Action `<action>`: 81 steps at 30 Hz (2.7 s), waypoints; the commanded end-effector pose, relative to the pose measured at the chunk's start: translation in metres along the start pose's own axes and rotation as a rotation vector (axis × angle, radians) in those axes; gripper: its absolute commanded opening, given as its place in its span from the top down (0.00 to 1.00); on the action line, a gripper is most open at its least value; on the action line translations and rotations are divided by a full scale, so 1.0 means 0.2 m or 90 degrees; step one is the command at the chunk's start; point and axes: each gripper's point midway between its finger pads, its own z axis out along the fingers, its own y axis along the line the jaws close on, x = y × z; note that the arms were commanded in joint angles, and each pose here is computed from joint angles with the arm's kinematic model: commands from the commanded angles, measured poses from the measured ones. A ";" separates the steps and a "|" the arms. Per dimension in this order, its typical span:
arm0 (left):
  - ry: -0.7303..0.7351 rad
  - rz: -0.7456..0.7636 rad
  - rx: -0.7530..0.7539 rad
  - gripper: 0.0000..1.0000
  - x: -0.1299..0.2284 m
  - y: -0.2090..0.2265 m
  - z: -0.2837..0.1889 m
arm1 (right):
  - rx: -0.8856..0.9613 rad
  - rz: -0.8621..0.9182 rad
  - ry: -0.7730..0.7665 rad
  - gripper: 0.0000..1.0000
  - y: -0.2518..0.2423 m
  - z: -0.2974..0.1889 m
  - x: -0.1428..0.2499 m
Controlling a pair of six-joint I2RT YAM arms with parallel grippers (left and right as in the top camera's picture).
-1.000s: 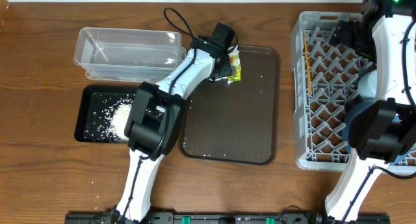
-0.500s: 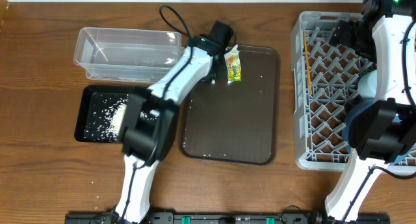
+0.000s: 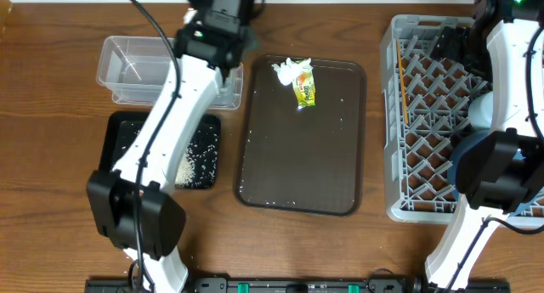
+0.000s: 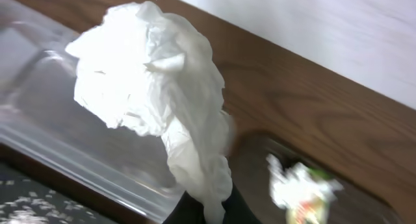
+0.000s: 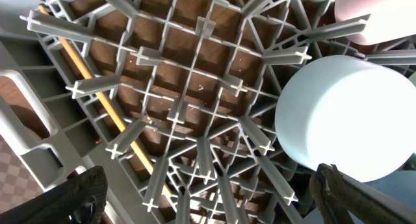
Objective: Sort waste into correct bins and load items into the dishwasher rack
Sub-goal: 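Carry the tissue with the left gripper into the clear plastic bin and release, then grasp the yellow Apollo Pandan packet on the dark tray with the left gripper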
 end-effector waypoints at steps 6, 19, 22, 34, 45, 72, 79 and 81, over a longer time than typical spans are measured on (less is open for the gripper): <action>-0.003 -0.187 -0.117 0.89 -0.06 0.35 0.23 | -0.008 0.018 -0.032 0.01 -0.02 -0.10 -0.04; 0.030 -0.236 -0.099 0.24 -0.04 0.38 0.27 | -0.008 0.018 -0.032 0.01 -0.02 -0.10 -0.04; 0.039 -0.237 -0.090 0.22 -0.03 0.36 0.27 | -0.008 0.018 -0.032 0.01 -0.02 -0.10 -0.04; 0.165 0.119 0.274 0.20 0.27 -0.34 0.09 | -0.008 0.018 -0.032 0.01 -0.02 -0.10 -0.04; 0.114 0.235 0.190 0.19 0.60 -0.59 0.29 | -0.008 0.018 -0.032 0.02 -0.02 -0.10 -0.04; 0.272 0.203 0.124 0.22 1.23 -0.59 0.55 | -0.008 0.018 -0.032 0.01 -0.02 -0.10 -0.04; 0.271 0.209 0.123 0.30 1.23 -0.58 0.55 | -0.008 0.018 -0.032 0.01 -0.02 -0.10 -0.04; 0.272 0.209 0.121 0.34 1.23 -0.58 0.55 | -0.008 0.018 -0.032 0.01 -0.02 -0.10 -0.04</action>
